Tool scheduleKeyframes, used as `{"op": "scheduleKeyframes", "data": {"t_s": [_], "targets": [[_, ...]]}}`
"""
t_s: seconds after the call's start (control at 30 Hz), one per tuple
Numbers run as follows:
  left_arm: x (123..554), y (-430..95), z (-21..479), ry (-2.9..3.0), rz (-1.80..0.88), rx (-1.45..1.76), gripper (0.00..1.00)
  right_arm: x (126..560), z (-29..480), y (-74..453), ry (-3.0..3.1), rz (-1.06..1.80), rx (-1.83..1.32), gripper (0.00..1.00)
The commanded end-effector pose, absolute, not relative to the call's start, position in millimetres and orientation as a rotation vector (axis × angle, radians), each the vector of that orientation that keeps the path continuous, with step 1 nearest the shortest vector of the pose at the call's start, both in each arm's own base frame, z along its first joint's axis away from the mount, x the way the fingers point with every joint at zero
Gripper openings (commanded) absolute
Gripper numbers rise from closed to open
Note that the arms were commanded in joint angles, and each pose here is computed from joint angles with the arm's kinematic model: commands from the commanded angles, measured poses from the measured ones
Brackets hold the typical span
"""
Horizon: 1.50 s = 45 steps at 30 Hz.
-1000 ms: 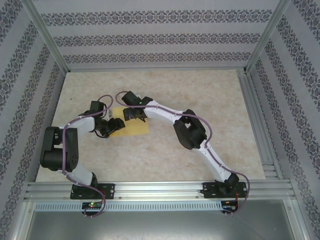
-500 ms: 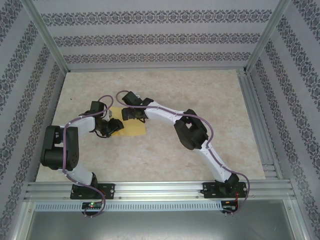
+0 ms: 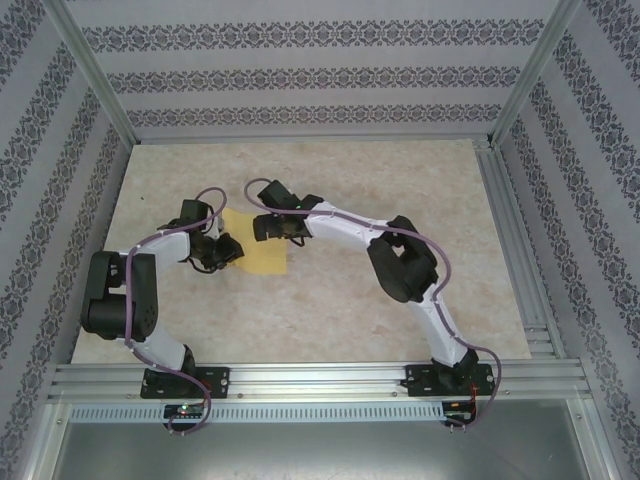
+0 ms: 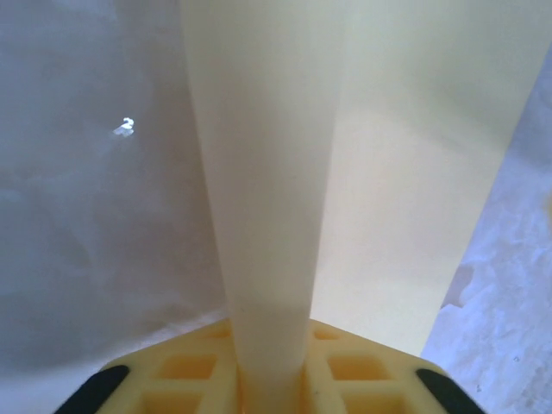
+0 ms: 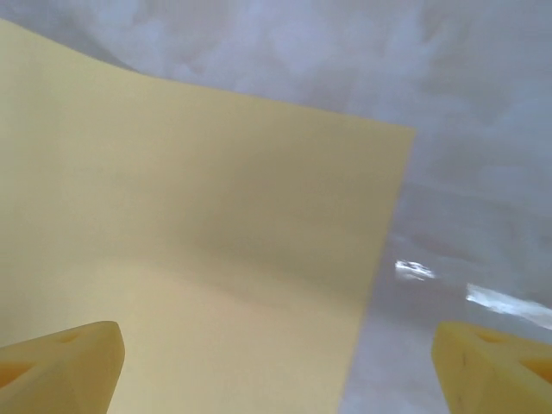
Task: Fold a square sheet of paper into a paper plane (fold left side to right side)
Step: Pick up the square sheet of paper from the center of the table.
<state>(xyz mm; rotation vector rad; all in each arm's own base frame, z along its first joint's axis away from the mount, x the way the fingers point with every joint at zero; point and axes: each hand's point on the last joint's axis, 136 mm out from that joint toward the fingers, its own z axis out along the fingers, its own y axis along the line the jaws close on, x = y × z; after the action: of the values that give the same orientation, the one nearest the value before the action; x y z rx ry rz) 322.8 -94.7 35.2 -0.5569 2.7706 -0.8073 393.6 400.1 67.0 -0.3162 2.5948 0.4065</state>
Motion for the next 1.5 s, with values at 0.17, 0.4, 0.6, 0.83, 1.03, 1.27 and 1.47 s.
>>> {"op": "scheduleKeyframes", "data": {"t_s": [0.17, 0.4, 0.6, 0.83, 1.03, 1.27, 1.47], "targets": [[330, -117, 72, 2.668, -0.991, -0.535, 0.20, 384, 153, 346, 2.413, 0.727, -0.099, 0.94], [327, -131, 122, 2.551, -1.109, -0.502, 0.21, 352, 163, 326, 2.303, 1.176, 0.091, 0.93], [324, -147, 176, 2.438, -1.235, -0.442, 0.21, 330, 181, 318, 2.223, 1.372, 0.130, 0.93], [320, -169, 240, 2.319, -1.346, -0.338, 0.21, 322, 214, 297, 1.988, 1.674, 0.252, 0.93], [312, -192, 297, 2.229, -1.421, -0.216, 0.22, 321, 240, 303, 1.836, 1.925, 0.269, 0.93], [302, -218, 339, 2.156, -1.494, -0.106, 0.22, 324, 245, 311, 1.759, 2.025, 0.273, 0.92], [298, -233, 364, 2.106, -1.542, -0.044, 0.22, 323, 258, 316, 1.672, 2.117, 0.269, 0.92]]}}
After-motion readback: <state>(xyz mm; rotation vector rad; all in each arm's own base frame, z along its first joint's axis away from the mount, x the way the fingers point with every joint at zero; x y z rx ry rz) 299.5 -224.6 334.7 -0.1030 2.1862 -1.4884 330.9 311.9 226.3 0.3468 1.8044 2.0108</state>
